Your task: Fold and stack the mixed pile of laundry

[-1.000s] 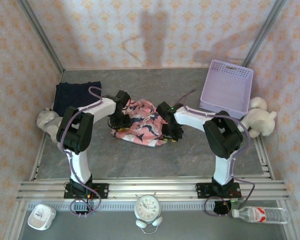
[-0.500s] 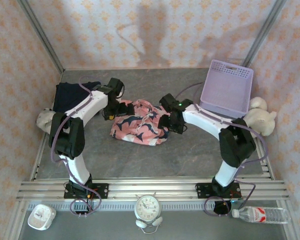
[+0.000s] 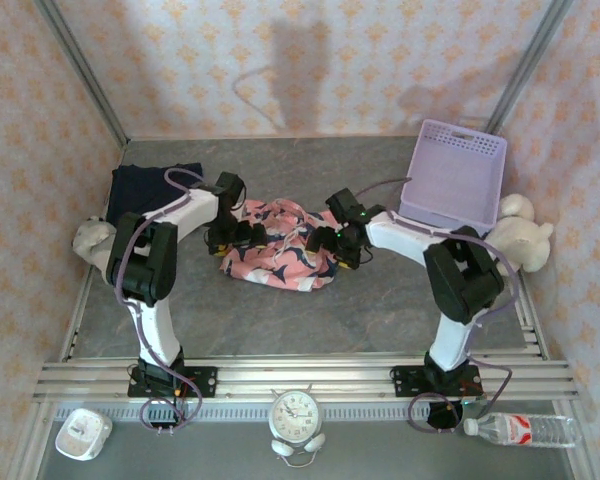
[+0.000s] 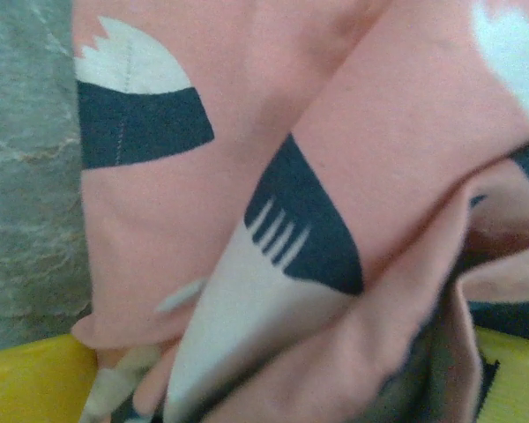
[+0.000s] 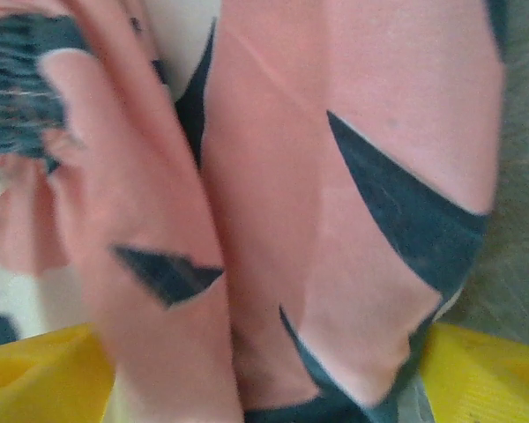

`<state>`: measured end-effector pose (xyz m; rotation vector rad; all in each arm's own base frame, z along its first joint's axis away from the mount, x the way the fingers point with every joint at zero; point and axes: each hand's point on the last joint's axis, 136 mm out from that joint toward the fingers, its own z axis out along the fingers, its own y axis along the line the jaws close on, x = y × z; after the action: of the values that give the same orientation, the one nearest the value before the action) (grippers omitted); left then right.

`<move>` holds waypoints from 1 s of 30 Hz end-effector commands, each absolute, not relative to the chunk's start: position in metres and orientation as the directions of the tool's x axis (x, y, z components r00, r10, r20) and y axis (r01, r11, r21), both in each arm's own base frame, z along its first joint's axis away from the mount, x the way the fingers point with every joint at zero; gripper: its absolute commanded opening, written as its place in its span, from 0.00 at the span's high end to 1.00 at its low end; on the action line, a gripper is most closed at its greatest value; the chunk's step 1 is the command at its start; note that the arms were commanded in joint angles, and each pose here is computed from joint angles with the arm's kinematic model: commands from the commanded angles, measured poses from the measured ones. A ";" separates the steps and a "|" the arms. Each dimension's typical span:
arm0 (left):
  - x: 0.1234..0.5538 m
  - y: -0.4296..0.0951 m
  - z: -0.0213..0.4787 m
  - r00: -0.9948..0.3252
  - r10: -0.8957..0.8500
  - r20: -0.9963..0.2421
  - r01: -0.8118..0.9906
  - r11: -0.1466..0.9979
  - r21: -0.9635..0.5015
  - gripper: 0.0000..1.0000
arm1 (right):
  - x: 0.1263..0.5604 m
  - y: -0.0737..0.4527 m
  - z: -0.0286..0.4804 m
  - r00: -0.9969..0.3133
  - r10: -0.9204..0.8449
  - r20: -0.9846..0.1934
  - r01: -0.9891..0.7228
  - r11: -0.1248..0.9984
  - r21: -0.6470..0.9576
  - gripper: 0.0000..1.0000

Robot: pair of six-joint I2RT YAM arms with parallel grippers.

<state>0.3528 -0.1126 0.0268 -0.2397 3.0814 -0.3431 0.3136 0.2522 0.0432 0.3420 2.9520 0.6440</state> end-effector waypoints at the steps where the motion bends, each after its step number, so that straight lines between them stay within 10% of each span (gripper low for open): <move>1: 0.343 -0.104 0.008 -0.991 -0.127 0.029 -0.131 0.978 -0.165 0.00 | 0.321 0.262 0.042 -0.971 0.233 -0.050 0.187 0.877 0.443 0.14; 7: 0.333 -0.106 -0.011 -0.985 -0.146 0.089 -0.159 0.973 -0.167 0.18 | 0.320 0.263 0.037 -0.972 0.230 -0.041 0.190 0.882 0.431 0.16; 14: 0.350 -0.105 0.005 -0.985 -0.166 0.037 -0.170 0.972 -0.161 1.00 | 0.334 0.239 0.070 -0.947 0.292 -0.136 0.220 0.895 0.388 0.11; 30: 0.466 -0.061 0.163 -0.961 0.027 -0.274 -0.001 0.995 0.103 1.00 | 0.360 0.174 0.102 -0.884 0.404 -0.237 0.329 0.896 0.300 0.00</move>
<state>0.4713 -0.0885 0.1565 -0.0562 2.8082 -0.0376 0.3602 0.1873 0.1023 0.5269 2.7694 0.4633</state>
